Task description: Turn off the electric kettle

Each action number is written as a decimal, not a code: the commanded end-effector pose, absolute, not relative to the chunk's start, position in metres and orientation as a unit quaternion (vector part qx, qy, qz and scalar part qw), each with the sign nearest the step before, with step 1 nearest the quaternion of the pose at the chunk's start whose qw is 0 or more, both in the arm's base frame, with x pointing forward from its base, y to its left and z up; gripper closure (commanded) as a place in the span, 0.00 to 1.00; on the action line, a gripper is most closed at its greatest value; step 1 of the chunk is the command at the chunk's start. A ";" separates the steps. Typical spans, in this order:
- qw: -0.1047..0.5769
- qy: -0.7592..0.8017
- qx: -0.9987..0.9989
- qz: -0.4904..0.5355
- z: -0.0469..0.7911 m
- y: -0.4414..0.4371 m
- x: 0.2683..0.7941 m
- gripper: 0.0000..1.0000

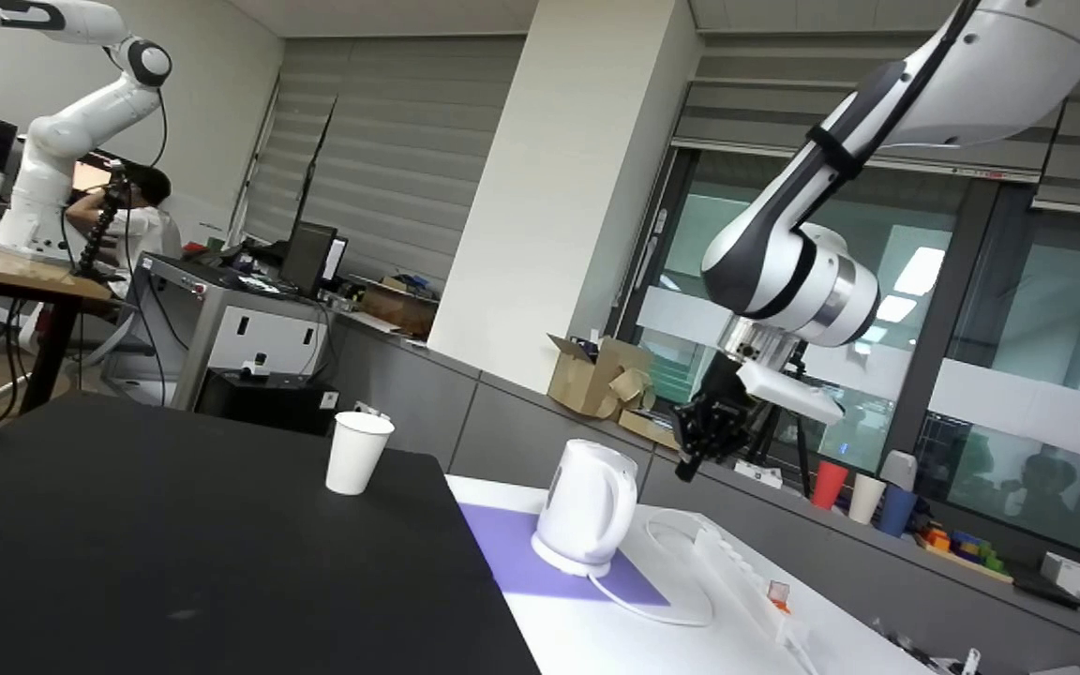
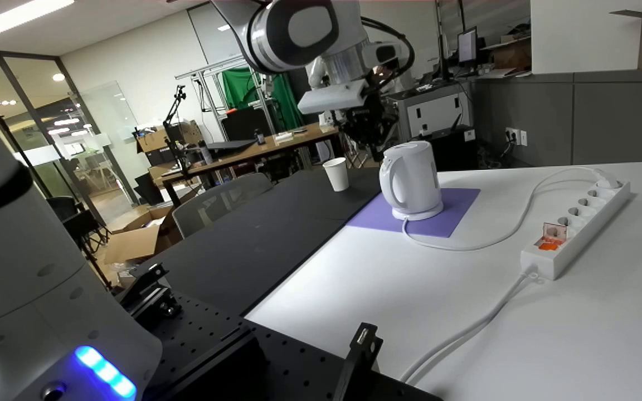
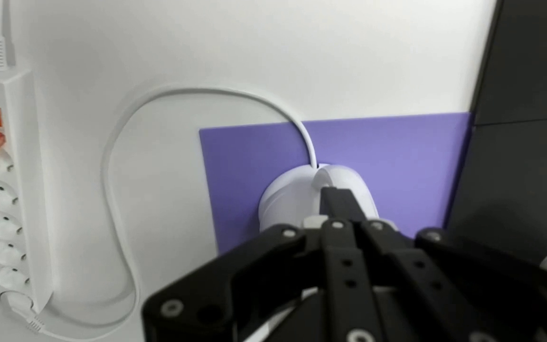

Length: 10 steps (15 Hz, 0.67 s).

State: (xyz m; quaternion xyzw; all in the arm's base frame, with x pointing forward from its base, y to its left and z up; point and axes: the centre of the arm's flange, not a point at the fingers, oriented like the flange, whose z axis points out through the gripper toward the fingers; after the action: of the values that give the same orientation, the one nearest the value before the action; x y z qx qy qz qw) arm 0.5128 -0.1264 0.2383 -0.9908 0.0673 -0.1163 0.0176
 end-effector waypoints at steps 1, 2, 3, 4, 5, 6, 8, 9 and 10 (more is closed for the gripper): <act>0.036 0.064 -0.987 -0.146 0.214 -0.131 0.539 1.00; 0.042 0.063 -0.986 -0.151 0.209 -0.129 0.543 1.00; 0.047 0.061 -0.985 -0.154 0.206 -0.127 0.547 1.00; 0.050 0.060 -0.984 -0.157 0.202 -0.126 0.550 1.00; 0.054 0.057 -0.984 -0.160 0.200 -0.125 0.554 1.00; 0.057 0.055 -0.984 -0.161 0.198 -0.124 0.556 1.00; 0.062 0.050 -0.983 -0.164 0.195 -0.123 0.560 1.00; 0.063 0.047 -0.983 -0.165 0.193 -0.123 0.562 1.00; 0.065 0.045 -0.983 -0.166 0.192 -0.123 0.563 1.00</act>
State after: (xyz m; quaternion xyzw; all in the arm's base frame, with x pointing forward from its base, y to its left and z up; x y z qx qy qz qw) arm 0.5524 -0.1170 0.1963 -0.9854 0.0489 -0.1532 0.0568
